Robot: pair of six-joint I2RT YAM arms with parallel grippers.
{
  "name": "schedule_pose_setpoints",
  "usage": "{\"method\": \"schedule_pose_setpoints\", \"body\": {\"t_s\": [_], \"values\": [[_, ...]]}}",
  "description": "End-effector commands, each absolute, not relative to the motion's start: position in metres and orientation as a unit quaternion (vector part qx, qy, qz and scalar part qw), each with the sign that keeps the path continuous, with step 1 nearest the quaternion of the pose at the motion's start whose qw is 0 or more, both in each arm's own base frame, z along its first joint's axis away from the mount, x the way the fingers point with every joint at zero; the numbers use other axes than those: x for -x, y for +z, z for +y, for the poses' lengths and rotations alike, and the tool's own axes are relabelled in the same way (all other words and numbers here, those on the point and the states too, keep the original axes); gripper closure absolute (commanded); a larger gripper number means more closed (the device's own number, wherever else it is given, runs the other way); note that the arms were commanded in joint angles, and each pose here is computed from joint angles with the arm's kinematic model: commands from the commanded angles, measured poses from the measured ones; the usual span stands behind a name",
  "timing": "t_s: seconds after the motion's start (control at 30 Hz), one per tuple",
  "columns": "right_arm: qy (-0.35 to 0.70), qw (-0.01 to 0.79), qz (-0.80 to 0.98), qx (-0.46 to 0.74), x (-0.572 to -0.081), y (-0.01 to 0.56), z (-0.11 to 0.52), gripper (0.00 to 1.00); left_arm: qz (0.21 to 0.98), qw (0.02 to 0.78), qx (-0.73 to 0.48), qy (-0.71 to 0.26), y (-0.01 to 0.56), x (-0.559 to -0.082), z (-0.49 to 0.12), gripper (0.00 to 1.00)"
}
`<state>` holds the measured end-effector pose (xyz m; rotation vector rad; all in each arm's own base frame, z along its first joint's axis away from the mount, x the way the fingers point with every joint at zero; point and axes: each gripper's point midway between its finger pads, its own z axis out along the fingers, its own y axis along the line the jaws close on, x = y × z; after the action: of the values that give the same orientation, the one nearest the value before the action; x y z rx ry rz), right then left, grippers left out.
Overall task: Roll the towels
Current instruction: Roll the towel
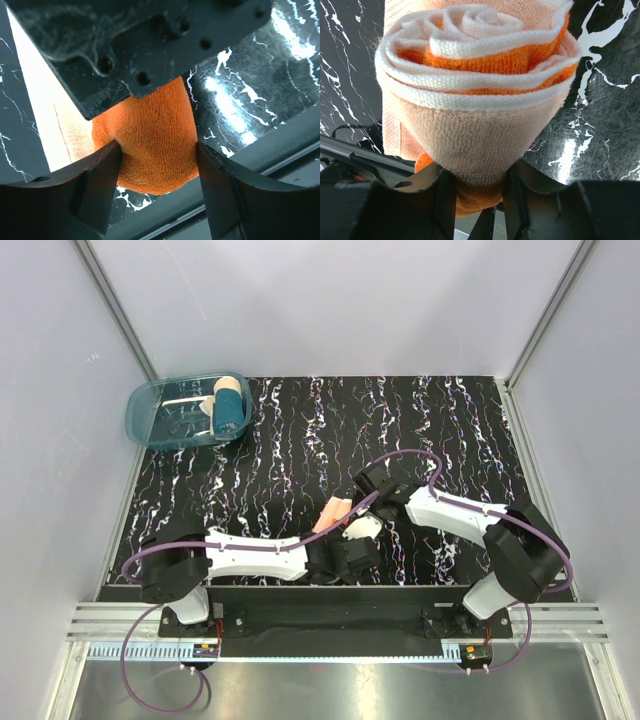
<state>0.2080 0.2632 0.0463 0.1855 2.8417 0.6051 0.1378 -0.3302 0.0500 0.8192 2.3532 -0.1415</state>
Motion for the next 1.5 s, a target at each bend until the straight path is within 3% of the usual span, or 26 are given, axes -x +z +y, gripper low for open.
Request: {"method": "schedule_pose_setpoints", "body": {"t_s": [0.0, 0.17, 0.43, 0.57, 0.83, 1.03, 1.27, 1.47], "values": [[0.149, 0.085, 0.984, -0.039, -0.189, 0.031, 0.243, 0.62, 0.913, 0.281, -0.294, -0.029, 0.014, -0.131, -0.307, 0.37], [0.153, 0.087, 0.984, -0.035, -0.189, 0.04, 0.244, 0.48, 0.918, 0.267, -0.293, -0.026, 0.0, -0.125, -0.289, 0.49], [0.128, 0.106, 0.986, -0.037, -0.197, 0.053, 0.233, 0.13, 0.924, 0.254, -0.277, -0.063, 0.0, -0.129, -0.282, 0.55], [0.124, 0.128, 0.983, -0.052, -0.212, 0.073, 0.221, 0.05, 0.925, 0.243, -0.277, -0.097, 0.005, -0.125, -0.283, 0.56], [0.119, 0.206, 0.964, -0.116, -0.251, 0.12, 0.167, 0.0, 0.926, 0.223, -0.239, -0.189, 0.018, -0.126, -0.283, 0.56], [0.198, 0.261, 0.94, -0.099, -0.255, 0.164, 0.18, 0.0, 0.918, 0.199, -0.21, -0.273, 0.035, -0.13, -0.288, 0.57], [0.329, 0.247, 0.909, -0.072, -0.236, 0.165, 0.216, 0.0, 0.89, 0.167, -0.168, -0.388, 0.051, -0.135, -0.292, 0.57], [0.384, 0.224, 0.893, -0.071, -0.23, 0.148, 0.234, 0.0, 0.892, 0.129, -0.114, -0.417, 0.04, -0.144, -0.28, 0.57]]}}
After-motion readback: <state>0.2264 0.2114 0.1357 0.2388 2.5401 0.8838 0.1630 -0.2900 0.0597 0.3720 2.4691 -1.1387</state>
